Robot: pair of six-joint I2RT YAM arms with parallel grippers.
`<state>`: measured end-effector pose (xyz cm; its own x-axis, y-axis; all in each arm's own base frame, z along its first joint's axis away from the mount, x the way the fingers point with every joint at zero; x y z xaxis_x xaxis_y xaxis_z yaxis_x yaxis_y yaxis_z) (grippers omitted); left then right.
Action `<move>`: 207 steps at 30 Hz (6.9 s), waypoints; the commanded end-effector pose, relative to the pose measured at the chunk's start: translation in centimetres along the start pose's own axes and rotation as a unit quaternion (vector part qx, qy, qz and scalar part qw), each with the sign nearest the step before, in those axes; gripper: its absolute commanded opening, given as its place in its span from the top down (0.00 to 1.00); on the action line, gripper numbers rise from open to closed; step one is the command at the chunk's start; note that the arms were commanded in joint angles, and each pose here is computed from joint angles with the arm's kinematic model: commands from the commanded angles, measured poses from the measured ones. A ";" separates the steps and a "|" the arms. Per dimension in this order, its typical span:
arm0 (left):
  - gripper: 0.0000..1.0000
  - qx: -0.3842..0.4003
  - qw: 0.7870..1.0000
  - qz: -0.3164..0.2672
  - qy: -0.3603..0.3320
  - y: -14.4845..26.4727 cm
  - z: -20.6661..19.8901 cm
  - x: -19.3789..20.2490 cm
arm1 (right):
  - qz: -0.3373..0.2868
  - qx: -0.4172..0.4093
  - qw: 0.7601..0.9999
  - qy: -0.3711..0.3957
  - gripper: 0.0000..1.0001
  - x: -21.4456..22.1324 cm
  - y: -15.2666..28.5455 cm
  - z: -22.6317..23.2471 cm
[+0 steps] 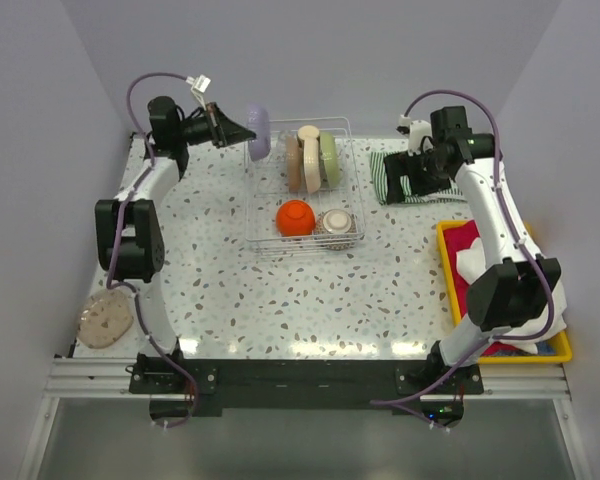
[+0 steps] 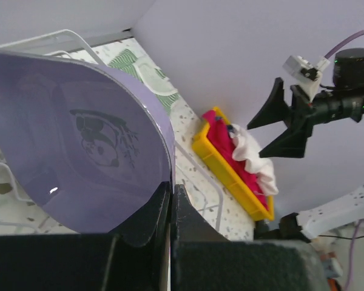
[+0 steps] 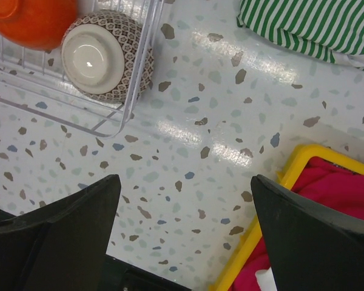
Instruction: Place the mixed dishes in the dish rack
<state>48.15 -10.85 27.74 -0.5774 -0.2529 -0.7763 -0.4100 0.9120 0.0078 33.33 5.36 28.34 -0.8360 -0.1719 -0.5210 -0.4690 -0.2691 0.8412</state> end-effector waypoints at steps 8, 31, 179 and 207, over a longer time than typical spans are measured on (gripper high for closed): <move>1.00 0.118 0.988 0.025 0.095 -3.1 -1.8 1.7 | 0.032 0.031 0.999 0.011 0.07 1.4 -0.6 -1.0; 1.00 0.060 0.984 0.032 0.166 -4.1 3.9 5.0 | 0.038 0.049 0.997 0.036 0.07 0.4 -1.1 -1.5; 1.00 -0.136 0.963 0.202 -0.119 8.1 -3.9 -0.8 | 0.010 -0.061 0.997 0.055 0.08 2.0 1.0 2.2; 1.00 -0.103 0.983 0.123 -0.087 1.8 3.4 0.6 | 0.037 0.025 0.996 0.078 0.08 3.9 1.1 0.1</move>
<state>48.59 -8.85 25.51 -0.6089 -0.0139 -0.7931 -0.3776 0.8843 0.2745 29.92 4.83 26.43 -0.8343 -0.3210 -0.4483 -0.3939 -0.2219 0.8920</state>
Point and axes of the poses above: each gripper's point midway between its finger pads, its own y axis back along the fingers, its own z axis along the line the jaws close on, x = y × z, the point moved 7 cm from there along y, back along the fingers, and after that the axes turned 4 degrees about -y, right-handed, at the moved point
